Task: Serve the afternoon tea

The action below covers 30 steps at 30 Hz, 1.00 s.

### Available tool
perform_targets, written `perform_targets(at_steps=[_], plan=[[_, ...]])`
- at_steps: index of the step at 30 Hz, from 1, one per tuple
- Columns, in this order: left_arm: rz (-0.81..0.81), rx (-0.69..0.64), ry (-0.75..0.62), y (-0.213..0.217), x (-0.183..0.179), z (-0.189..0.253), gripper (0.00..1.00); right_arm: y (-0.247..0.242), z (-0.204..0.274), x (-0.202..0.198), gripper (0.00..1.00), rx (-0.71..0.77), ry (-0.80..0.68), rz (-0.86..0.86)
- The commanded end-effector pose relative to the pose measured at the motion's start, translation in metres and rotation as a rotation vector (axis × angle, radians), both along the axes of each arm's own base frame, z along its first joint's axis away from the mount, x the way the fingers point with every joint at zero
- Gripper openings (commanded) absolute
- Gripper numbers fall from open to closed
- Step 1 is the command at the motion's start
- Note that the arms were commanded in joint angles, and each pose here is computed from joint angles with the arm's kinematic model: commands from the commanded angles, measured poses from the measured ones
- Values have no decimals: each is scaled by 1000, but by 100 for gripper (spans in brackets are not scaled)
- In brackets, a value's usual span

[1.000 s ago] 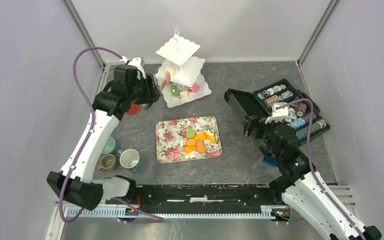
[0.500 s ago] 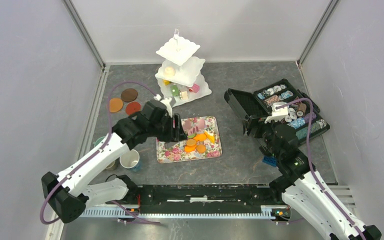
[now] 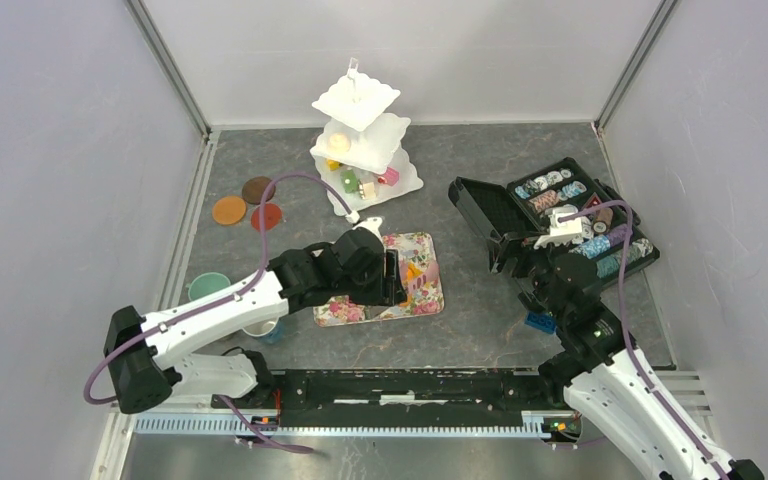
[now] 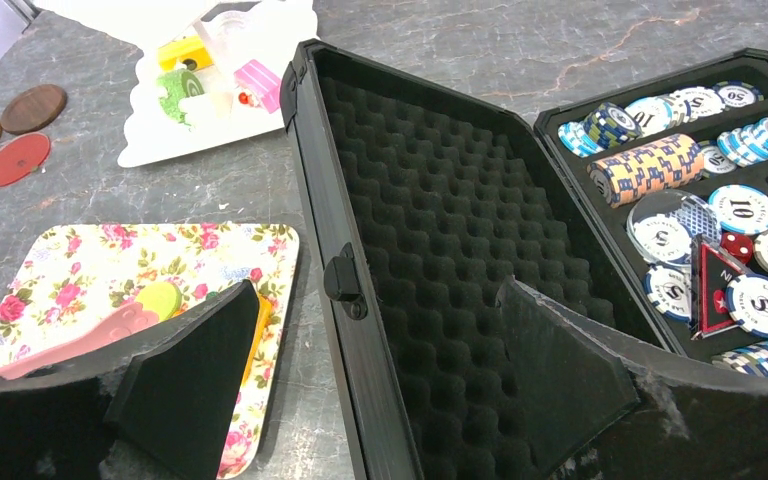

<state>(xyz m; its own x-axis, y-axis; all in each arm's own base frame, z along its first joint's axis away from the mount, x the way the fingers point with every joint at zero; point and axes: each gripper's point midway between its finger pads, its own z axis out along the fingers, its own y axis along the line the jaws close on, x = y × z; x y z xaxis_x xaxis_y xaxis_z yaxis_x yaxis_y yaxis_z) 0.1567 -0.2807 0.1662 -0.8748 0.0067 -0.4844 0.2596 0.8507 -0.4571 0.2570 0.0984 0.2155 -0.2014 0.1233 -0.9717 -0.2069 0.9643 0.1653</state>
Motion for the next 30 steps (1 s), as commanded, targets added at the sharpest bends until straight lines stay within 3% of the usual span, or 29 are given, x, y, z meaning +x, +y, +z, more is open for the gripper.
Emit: perform_targets(at_steps=[1, 15, 30], plan=[[78, -91, -30, -24, 11, 23, 63, -2, 8, -1, 98, 15, -24, -11], [50, -50, 22, -48, 10, -10, 63, -3, 9, -3, 98, 14, -24, -15], [94, 77, -45, -41, 31, -26, 63, -5, 8, -1, 98, -2, -18, -20]])
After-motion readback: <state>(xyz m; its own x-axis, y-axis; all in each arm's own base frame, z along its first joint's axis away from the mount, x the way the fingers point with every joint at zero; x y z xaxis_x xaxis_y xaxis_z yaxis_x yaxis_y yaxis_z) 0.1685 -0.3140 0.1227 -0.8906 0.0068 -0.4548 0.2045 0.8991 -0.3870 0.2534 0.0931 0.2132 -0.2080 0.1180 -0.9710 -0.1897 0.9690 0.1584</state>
